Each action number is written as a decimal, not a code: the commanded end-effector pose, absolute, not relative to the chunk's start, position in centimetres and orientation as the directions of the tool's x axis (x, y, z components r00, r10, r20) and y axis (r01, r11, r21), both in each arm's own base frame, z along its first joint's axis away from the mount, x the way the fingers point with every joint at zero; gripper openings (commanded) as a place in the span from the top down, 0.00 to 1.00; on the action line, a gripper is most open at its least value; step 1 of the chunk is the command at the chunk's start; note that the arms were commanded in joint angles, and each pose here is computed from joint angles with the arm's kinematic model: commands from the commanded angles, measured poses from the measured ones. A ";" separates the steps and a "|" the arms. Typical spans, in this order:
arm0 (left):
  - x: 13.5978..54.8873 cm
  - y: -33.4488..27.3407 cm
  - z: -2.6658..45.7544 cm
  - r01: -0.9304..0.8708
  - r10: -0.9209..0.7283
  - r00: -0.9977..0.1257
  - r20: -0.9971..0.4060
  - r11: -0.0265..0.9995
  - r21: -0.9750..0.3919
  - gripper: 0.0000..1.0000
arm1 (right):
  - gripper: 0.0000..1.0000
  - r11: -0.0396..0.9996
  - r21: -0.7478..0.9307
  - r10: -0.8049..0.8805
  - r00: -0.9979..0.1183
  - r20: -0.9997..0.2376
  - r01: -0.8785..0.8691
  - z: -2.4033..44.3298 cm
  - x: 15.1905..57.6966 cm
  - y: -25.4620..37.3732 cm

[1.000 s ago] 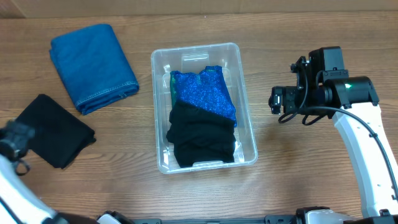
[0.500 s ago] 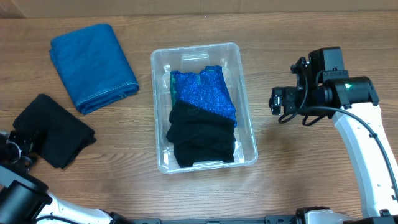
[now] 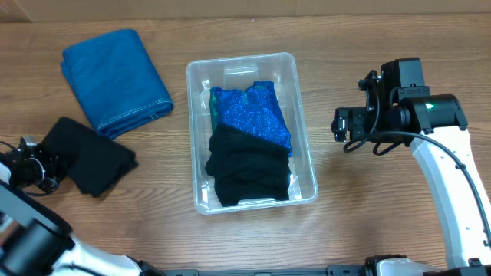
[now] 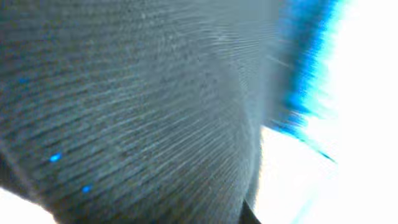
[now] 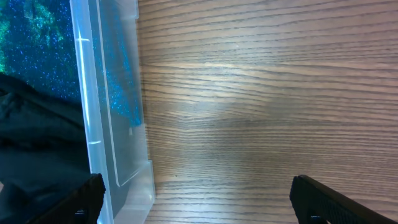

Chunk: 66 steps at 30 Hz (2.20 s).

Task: Pack container
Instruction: 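Place the black cloth into the bin with the left gripper and flatten it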

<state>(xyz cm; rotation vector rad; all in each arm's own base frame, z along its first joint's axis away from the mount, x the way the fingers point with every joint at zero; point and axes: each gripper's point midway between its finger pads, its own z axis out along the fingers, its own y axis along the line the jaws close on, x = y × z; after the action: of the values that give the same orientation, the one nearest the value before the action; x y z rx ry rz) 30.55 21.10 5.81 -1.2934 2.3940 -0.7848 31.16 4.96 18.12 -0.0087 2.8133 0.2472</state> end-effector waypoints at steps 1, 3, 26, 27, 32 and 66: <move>31.9 16.6 18.0 -0.454 -0.781 -0.577 -0.238 0.549 -0.702 0.96 | 0.00 0.984 0.177 0.031 -0.942 -0.335 -0.031 18.9 31.5 4.9; 31.2 12.8 23.2 -0.331 -0.696 -0.605 -0.387 0.661 -0.673 0.96 | 0.00 0.984 0.177 0.031 -0.942 -0.335 -0.031 18.9 31.5 4.9; 27.9 -21.5 17.9 0.761 0.568 -0.636 -0.523 0.572 -0.305 0.96 | 0.00 0.983 0.180 0.031 -0.944 -0.329 -0.030 18.9 31.3 4.9; 27.6 -21.3 17.9 0.785 0.596 -0.609 -0.523 0.548 -0.289 0.96 | 0.00 0.983 0.180 0.031 -0.944 -0.329 -0.030 18.9 31.3 4.9; 26.1 -21.1 17.9 0.869 0.694 -0.491 -0.527 0.431 -0.241 0.96 | 0.00 0.983 0.179 0.031 -0.944 -0.330 -0.030 18.9 31.3 4.9; 23.5 -22.6 14.1 0.903 0.926 -0.322 -0.196 0.239 -0.356 0.96 | 0.00 0.983 0.179 0.031 -0.945 -0.326 -0.030 18.8 31.3 4.9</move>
<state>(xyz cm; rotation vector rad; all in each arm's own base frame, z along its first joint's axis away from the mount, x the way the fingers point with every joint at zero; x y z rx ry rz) 24.38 -21.99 14.84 1.8300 2.4680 -0.6322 30.99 4.96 18.07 -0.0087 2.8205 0.2480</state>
